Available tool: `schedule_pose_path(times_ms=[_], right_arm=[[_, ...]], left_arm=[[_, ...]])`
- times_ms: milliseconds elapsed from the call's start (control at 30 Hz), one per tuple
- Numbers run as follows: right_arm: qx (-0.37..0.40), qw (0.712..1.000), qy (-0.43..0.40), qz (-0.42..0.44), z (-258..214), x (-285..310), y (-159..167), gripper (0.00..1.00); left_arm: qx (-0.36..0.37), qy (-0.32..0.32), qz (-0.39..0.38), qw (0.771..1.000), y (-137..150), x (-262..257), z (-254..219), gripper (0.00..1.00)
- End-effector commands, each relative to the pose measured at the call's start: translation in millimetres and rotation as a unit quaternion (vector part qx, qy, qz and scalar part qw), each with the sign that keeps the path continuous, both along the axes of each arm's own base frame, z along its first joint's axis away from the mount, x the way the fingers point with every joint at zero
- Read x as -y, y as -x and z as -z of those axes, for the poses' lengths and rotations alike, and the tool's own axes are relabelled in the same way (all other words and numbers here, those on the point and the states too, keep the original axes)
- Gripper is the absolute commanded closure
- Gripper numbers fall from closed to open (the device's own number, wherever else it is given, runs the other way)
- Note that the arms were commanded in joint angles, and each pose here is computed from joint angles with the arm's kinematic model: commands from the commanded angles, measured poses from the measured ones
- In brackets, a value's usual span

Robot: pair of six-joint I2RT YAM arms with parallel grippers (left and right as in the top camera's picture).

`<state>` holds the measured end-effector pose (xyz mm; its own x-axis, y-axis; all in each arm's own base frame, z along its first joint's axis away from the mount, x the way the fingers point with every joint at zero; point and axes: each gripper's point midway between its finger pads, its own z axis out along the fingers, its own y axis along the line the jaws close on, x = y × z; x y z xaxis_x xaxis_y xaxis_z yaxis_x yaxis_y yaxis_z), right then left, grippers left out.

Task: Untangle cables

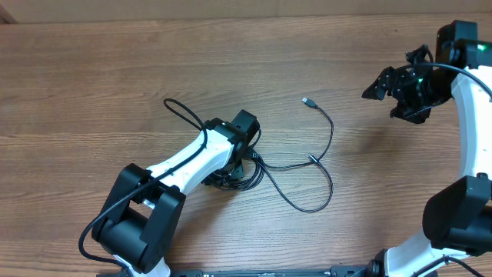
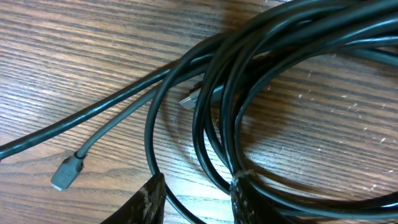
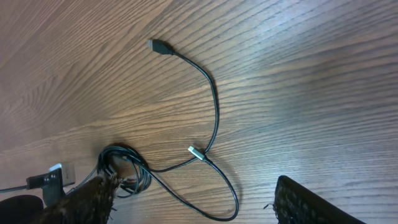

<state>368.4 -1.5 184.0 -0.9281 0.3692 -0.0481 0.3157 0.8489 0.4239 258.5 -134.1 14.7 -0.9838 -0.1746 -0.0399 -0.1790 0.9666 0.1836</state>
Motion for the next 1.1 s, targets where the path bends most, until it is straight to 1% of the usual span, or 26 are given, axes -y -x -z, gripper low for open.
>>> schedule_pose_path(times_ms=[0, 67, 133, 200, 267, 333, 367, 433, 533, 567, 667, 700, 733, 800, 900, 967, 1000, 1067], right_arm=[[0.034, 0.999, 0.012, -0.013, -19.6, -5.1, -2.8, 0.17], [0.034, 0.999, 0.012, -0.016, -19.6, -7.3, -2.8, 0.17], [0.034, 0.999, 0.011, -0.017, -19.6, -8.4, -2.8, 0.16], [0.034, 0.999, 0.011, -0.018, -19.6, -8.8, -2.9, 0.16], [0.034, 0.999, 0.011, -0.018, -19.6, -9.1, -2.8, 0.16], [0.034, 0.999, 0.011, -0.018, -19.6, -9.1, -2.8, 0.16], [0.034, 0.999, 0.011, -0.018, -19.6, -9.1, -2.8, 0.16], [0.034, 0.999, 0.011, -0.018, -19.6, -9.1, -2.8, 0.16], [0.036, 0.999, 0.011, -0.018, -19.8, -9.2, -3.4, 0.16], [0.037, 0.999, 0.012, -0.019, -19.9, -9.5, -4.1, 0.16], [0.038, 0.999, 0.012, -0.019, -20.0, -10.0, -4.6, 0.16], [0.038, 0.999, 0.012, -0.019, -20.0, -10.0, -4.5, 0.16], [0.038, 0.999, 0.012, -0.02, -20.0, -10.3, -4.4, 0.16], [0.037, 0.999, 0.003, -0.021, -20.9, -13.2, -3.6, 0.16], [0.037, 0.999, -0.026, -0.029, -24.8, -24.5, -1.7, 0.16], [0.038, 0.998, -0.037, -0.037, -26.5, -32.8, -1.3, 0.16], [0.039, 0.997, -0.042, -0.049, -27.3, -42.6, -0.5, 0.16], [0.038, 0.996, -0.042, -0.064, -27.3, -53.3, 0.8, 0.16]], left_arm=[[-0.009, -0.014, -0.009, 1.0, 3.0, -6.5, 10.4, 0.65], [-0.019, -0.004, 0.001, 1.0, 2.8, -4.8, 14.8, 0.65], [-0.029, 0.006, 0.003, 1.0, 2.3, -5.2, 18.5, 0.63], [-0.041, 0.018, -0.003, 0.999, 2.2, -7.4, 22.0, 0.61], [-0.052, 0.032, -0.01, 0.998, 1.8, -9.6, 24.3, 0.61], [-0.061, 0.044, -0.017, 0.997, 1.4, -11.4, 26.2, 0.62], [-0.064, 0.047, -0.017, 0.997, 1.5, -12.2, 27.2, 0.66], [-0.068, 0.059, -0.008, 0.996, 0.4, -10.3, 27.8, 0.68], [-0.069, 0.079, 0.02, 0.994, -1.7, -3.9, 28.4, 0.69], [-0.069, 0.093, 0.04, 0.992, -3.2, 1.0, 28.2, 0.69], [-0.068, 0.103, 0.058, 0.991, -5.6, 5.0, 27.1, 0.7], [-0.067, 0.106, 0.063, 0.99, -6.7, 6.4, 26.7, 0.78], [-0.066, 0.111, 0.071, 0.989, -7.6, 8.3, 26.0, 0.95], [-0.063, 0.122, 0.095, 0.986, -11.9, 13.3, 22.5, 0.96], [-0.045, 0.137, 0.129, 0.981, -26.0, 22.9, 7.2, 0.96], [-0.02, 0.145, 0.139, 0.979, -41.5, 30.1, -12.9, 0.96], [0.013, 0.158, 0.145, 0.977, -59.1, 39.5, -39.3, 0.96], [0.053, 0.181, 0.152, 0.97, -77.1, 52.4, -74.0, 0.96]])
